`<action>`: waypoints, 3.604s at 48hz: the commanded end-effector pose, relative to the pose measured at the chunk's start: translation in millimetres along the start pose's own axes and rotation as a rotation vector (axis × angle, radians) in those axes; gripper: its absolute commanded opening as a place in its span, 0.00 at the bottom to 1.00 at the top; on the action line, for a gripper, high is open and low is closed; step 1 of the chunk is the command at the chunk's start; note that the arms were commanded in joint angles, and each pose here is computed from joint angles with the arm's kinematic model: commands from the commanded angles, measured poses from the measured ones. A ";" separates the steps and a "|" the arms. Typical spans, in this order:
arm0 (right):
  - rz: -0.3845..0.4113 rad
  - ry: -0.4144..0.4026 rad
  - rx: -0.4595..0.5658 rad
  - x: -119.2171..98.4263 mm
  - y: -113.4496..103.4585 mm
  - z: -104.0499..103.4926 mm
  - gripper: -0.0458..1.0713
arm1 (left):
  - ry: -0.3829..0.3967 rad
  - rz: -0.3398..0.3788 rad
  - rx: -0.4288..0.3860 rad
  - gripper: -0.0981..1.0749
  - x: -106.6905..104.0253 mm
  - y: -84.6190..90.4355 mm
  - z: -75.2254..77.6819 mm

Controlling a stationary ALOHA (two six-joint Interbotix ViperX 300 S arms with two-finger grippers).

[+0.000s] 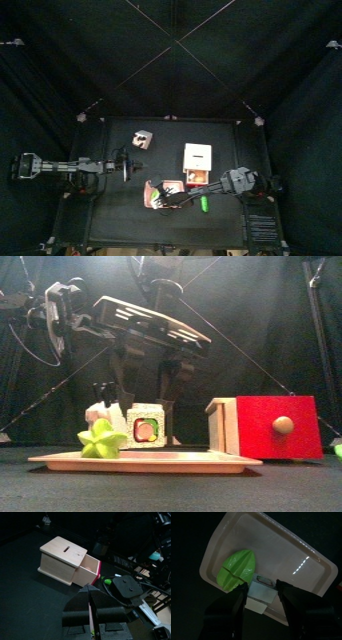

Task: Put sushi piece in drawer

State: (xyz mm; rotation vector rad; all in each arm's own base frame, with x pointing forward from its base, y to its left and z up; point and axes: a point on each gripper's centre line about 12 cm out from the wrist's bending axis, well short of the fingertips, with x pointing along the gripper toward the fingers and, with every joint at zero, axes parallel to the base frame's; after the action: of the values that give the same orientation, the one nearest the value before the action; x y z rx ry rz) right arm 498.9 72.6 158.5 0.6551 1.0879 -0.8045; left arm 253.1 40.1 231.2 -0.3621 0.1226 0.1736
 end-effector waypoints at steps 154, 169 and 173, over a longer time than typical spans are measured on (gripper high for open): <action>0.446 -0.341 -0.043 -95.6 -247.3 -14.3 0.77 | 0.001 0.019 -0.018 0.29 -1.8 4.5 -2.7; 0.447 -0.337 -0.036 -95.1 -247.5 -14.9 0.95 | 0.005 0.016 -0.019 0.29 -2.2 3.8 -4.2; 0.448 -0.336 -0.036 -95.2 -247.2 -15.2 0.95 | 0.005 0.016 -0.019 0.29 -2.2 3.8 -4.2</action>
State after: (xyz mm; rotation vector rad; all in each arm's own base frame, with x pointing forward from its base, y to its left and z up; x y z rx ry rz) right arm 262.7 -29.8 217.4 0.6636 0.6426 -0.4918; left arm 247.2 41.8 220.7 -0.3850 0.1467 0.1950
